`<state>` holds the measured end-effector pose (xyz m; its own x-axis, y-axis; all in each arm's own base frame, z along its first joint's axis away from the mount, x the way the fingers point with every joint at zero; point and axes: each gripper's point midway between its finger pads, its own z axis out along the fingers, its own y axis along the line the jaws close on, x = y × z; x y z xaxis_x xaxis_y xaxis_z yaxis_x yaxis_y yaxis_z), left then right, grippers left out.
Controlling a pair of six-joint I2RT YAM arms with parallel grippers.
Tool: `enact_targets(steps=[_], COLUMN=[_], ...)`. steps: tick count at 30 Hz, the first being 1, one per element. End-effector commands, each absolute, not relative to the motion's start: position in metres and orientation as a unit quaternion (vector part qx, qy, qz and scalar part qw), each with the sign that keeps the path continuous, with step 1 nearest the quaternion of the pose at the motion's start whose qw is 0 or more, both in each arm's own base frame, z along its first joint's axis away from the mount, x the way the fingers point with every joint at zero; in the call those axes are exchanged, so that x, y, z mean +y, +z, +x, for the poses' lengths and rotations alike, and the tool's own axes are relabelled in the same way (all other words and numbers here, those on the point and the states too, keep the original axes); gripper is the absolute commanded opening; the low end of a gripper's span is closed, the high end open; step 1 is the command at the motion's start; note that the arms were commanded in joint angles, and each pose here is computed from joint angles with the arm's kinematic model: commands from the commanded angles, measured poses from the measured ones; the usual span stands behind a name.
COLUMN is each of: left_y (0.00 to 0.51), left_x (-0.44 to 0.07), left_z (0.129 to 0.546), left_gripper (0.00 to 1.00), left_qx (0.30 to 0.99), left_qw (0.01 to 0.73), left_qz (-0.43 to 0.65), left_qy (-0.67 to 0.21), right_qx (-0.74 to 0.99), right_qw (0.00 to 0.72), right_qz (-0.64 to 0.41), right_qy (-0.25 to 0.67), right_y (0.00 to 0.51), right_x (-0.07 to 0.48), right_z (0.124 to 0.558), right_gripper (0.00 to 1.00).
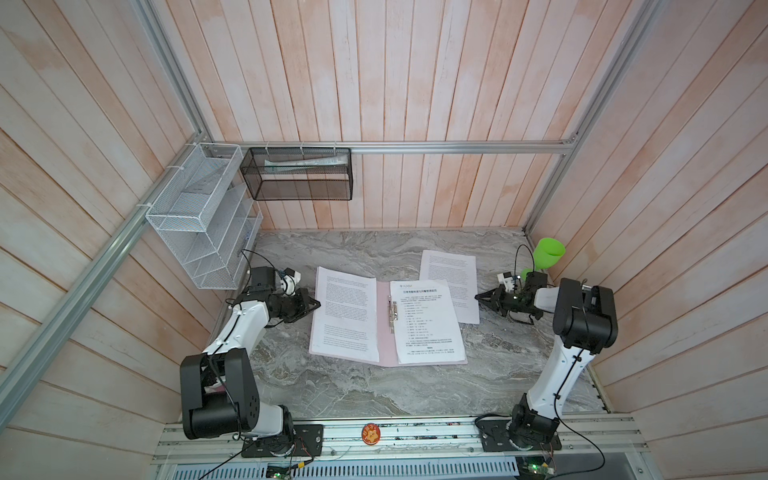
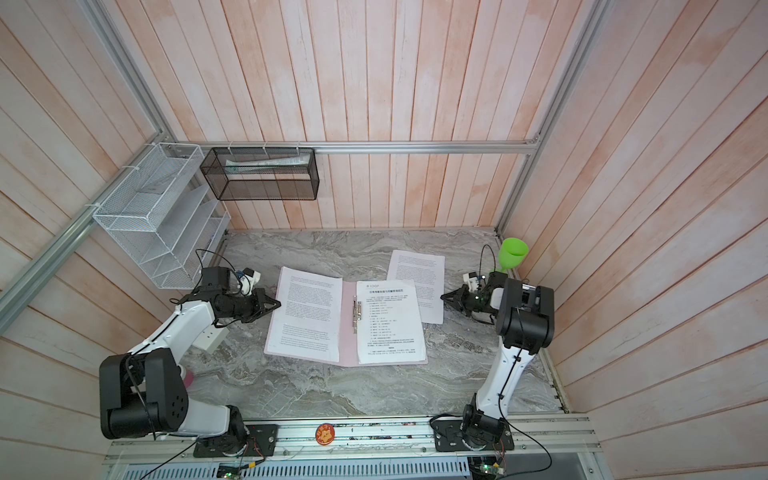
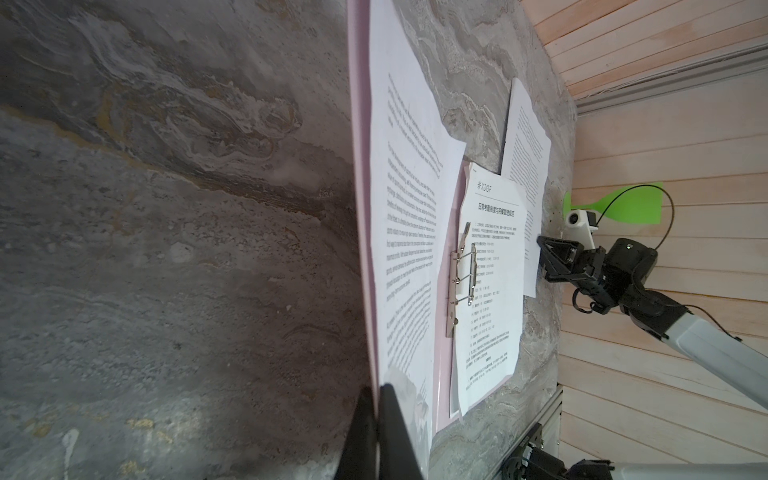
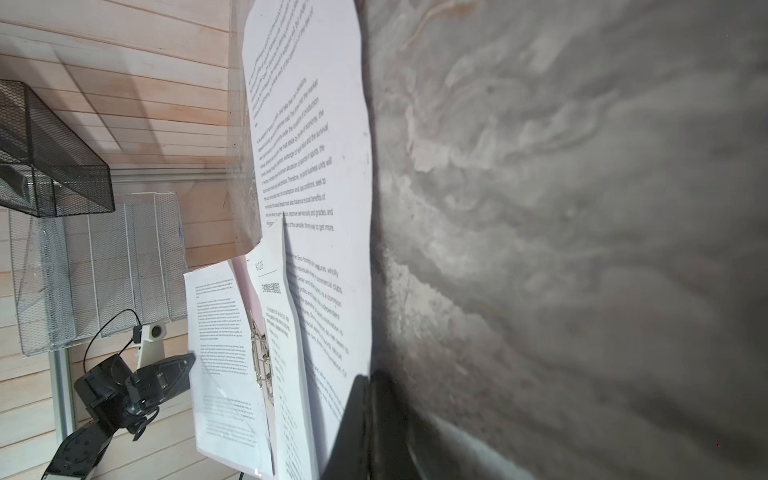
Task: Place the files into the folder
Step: 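Lower the right gripper and pinch the white sheet's edge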
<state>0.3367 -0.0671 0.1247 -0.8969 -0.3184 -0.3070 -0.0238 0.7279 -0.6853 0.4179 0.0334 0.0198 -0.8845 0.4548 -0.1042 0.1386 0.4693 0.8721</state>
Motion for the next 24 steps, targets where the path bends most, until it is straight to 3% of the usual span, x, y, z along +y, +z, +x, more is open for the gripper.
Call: enact_targets(steps=[1,8,13,24], left_y=[0.125,0.126,0.125,0.124], left_x=[-0.066,-0.066,-0.065,-0.066], left_z=[0.338,0.337,0.338,0.338], left_gripper=[0.00,0.00,0.00,0.00], left_qx=[0.907,0.908,0.908,0.907], left_qw=[0.212,0.214,0.214,0.211], left_qz=[-0.087,-0.088,-0.089,-0.091], left_qy=[-0.353,-0.351,-0.350,-0.353], right_qx=[0.838,0.775,0.796,0.794], right_qw=[0.146,0.203,0.199,0.241], right_qz=[0.201,0.224,0.230,0.266], right_qy=[0.486,0.555,0.524,0.490], right_y=[0.007,0.054,0.047,0.064], right_x=[0.037,0.036,0.030,-0.001], right_z=[0.418,0.451,0.470,0.441], right_gripper=[0.00,0.00,0.00,0.00])
